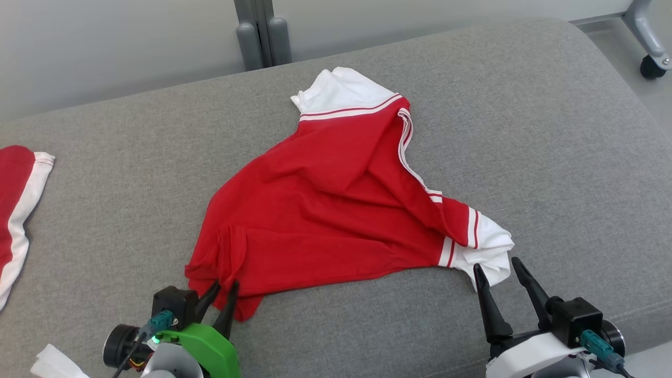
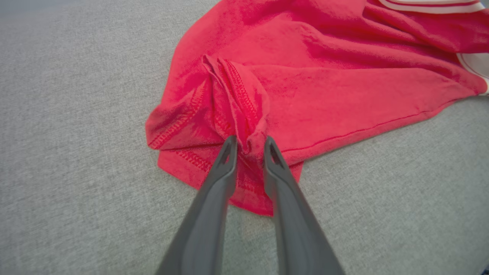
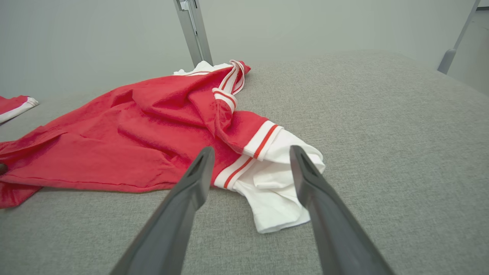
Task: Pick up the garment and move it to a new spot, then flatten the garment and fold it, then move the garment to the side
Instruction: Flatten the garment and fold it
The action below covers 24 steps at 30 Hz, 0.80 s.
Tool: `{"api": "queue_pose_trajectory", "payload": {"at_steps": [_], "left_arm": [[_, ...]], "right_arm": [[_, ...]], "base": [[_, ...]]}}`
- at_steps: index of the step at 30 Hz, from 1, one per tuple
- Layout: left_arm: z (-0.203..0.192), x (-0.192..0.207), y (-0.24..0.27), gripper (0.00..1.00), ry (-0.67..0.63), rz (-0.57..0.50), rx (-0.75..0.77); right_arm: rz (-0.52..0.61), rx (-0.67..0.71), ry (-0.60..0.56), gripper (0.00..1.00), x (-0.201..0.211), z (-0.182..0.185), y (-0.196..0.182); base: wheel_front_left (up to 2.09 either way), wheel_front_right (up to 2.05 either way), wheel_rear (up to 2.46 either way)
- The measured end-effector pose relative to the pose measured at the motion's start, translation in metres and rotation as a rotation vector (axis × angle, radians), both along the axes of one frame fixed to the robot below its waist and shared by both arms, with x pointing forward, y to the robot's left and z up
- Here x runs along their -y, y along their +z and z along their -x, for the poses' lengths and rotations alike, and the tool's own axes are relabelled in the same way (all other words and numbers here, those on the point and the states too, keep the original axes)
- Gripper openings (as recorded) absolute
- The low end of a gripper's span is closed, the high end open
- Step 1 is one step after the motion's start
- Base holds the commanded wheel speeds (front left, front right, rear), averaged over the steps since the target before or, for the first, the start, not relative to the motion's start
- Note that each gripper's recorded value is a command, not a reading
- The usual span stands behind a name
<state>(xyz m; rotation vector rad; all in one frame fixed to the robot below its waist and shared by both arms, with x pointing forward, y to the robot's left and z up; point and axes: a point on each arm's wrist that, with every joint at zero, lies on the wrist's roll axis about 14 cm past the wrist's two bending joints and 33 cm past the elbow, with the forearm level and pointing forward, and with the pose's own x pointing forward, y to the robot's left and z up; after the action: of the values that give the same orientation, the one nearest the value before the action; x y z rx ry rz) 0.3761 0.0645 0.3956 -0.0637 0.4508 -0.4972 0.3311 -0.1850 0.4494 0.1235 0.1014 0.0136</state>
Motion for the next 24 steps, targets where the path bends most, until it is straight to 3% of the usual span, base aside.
{"api": "queue_pose_trajectory", "payload": {"at_steps": [3, 6, 8, 9, 11, 18, 24], "left_arm": [[-0.002, 0.000, 0.003, 0.49, 0.009, 0.008, 0.008], [-0.005, -0.001, 0.003, 0.44, 0.015, 0.012, 0.007], [-0.008, -0.001, 0.004, 0.29, 0.033, 0.034, 0.001], [-0.008, 0.000, 0.005, 0.15, 0.038, 0.047, -0.001], [-0.010, 0.005, 0.010, 0.00, 0.053, 0.090, 0.000], [-0.003, 0.013, 0.031, 0.00, 0.104, 0.231, -0.006], [0.021, -0.001, 0.031, 0.00, 0.243, 0.356, -0.096]], "right_arm": [[0.000, -0.001, 0.000, 1.00, 0.000, 0.000, 0.000], [-0.002, -0.006, 0.002, 1.00, -0.001, 0.000, -0.002], [-0.007, -0.008, 0.000, 1.00, -0.001, 0.000, -0.002], [-0.009, -0.008, -0.001, 1.00, -0.001, 0.000, -0.002], [-0.008, -0.008, -0.002, 1.00, 0.000, -0.001, -0.002], [-0.014, -0.019, -0.001, 1.00, -0.001, 0.001, -0.006], [-0.021, -0.016, 0.024, 1.00, -0.008, -0.003, -0.006]], "base": [[0.00, 0.00, 0.00], [0.00, 0.00, 0.00], [0.00, 0.00, 0.00], [0.00, 0.00, 0.00], [0.00, 0.00, 0.00], [0.00, 0.00, 0.00], [0.00, 0.00, 0.00]]}}
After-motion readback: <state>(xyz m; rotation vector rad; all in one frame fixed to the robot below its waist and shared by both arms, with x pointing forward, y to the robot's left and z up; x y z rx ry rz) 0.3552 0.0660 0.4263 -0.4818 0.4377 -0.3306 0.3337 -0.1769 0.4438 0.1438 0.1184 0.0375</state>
